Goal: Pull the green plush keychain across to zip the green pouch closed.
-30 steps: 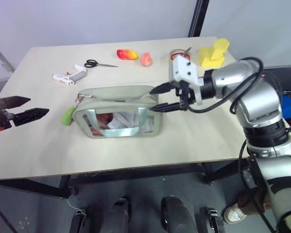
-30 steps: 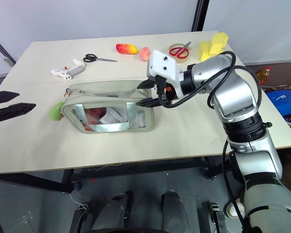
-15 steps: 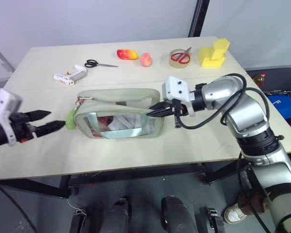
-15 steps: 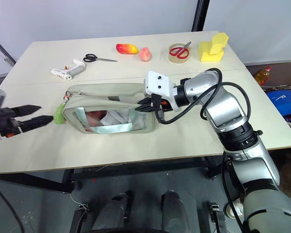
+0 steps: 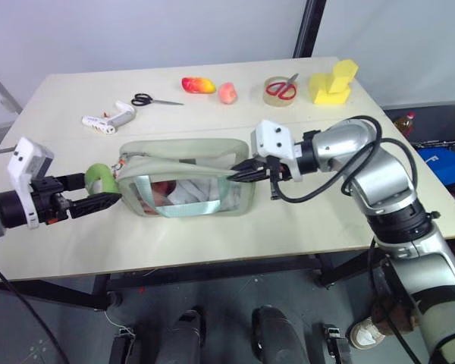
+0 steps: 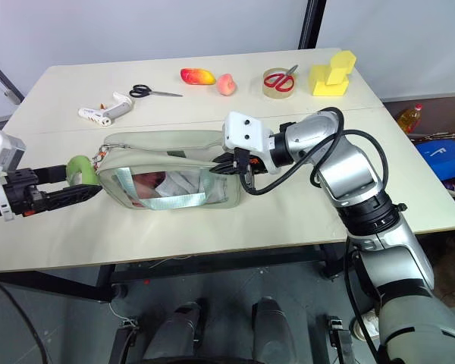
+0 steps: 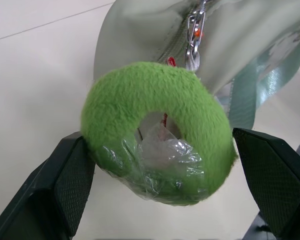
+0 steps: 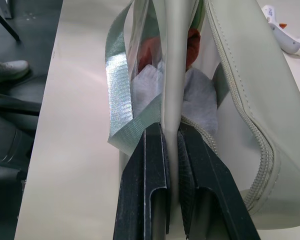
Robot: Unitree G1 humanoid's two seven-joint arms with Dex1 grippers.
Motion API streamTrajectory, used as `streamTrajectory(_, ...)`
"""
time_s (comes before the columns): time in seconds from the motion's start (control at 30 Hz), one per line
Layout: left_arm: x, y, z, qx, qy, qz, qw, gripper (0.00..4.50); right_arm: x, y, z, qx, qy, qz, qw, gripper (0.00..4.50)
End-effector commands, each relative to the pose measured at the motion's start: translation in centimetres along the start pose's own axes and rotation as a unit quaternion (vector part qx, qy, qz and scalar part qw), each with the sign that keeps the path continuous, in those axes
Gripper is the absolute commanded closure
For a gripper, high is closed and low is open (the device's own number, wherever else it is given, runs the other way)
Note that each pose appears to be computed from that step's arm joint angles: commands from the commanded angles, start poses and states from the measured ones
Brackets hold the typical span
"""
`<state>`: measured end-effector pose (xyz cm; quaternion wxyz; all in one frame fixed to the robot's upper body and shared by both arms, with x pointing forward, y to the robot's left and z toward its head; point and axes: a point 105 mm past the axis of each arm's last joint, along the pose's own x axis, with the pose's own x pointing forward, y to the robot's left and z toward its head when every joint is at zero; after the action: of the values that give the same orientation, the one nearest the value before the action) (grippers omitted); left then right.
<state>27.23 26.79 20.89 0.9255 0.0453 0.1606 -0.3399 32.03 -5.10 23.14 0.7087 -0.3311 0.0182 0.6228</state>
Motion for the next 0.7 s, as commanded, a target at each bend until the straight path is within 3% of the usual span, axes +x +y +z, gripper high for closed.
streamTrajectory(0.03, 0.3, -0.2, -0.2, 0.027, 0.013, 0.001, 1.000, 0.00, 0.3, 0.1, 0.7, -0.014, -0.006, 0.004, 1.000, 4.46)
streamTrajectory(0.17, 0.5, 0.0, -1.0, 0.039, 0.033, 0.006, 0.999, 0.00, 0.3, 0.1, 0.9, -0.011, -0.007, 0.004, 1.000, 4.46)
streamTrajectory(0.23, 0.4, 0.2, -1.0, 0.042, 0.034, 0.012, 0.998, 0.54, 0.3, 0.1, 0.9, -0.011, -0.007, 0.003, 1.000, 4.50)
streamTrajectory(0.27, 0.4, 0.4, -0.9, 0.044, 0.032, 0.015, 0.998, 0.88, 0.3, 0.1, 0.9, -0.010, -0.007, 0.003, 1.000, 4.50)
streamTrajectory(0.5, -0.3, 1.5, 1.9, 0.052, -0.010, 0.036, 0.998, 4.48, 0.5, 0.0, 1.0, -0.005, -0.010, -0.001, 1.000, 4.50)
streamTrajectory(0.7, -1.9, 1.6, 7.8, 0.099, -0.059, 0.041, 0.992, 4.48, 0.6, -0.1, 1.0, -0.003, -0.013, -0.004, 1.000, 4.50)
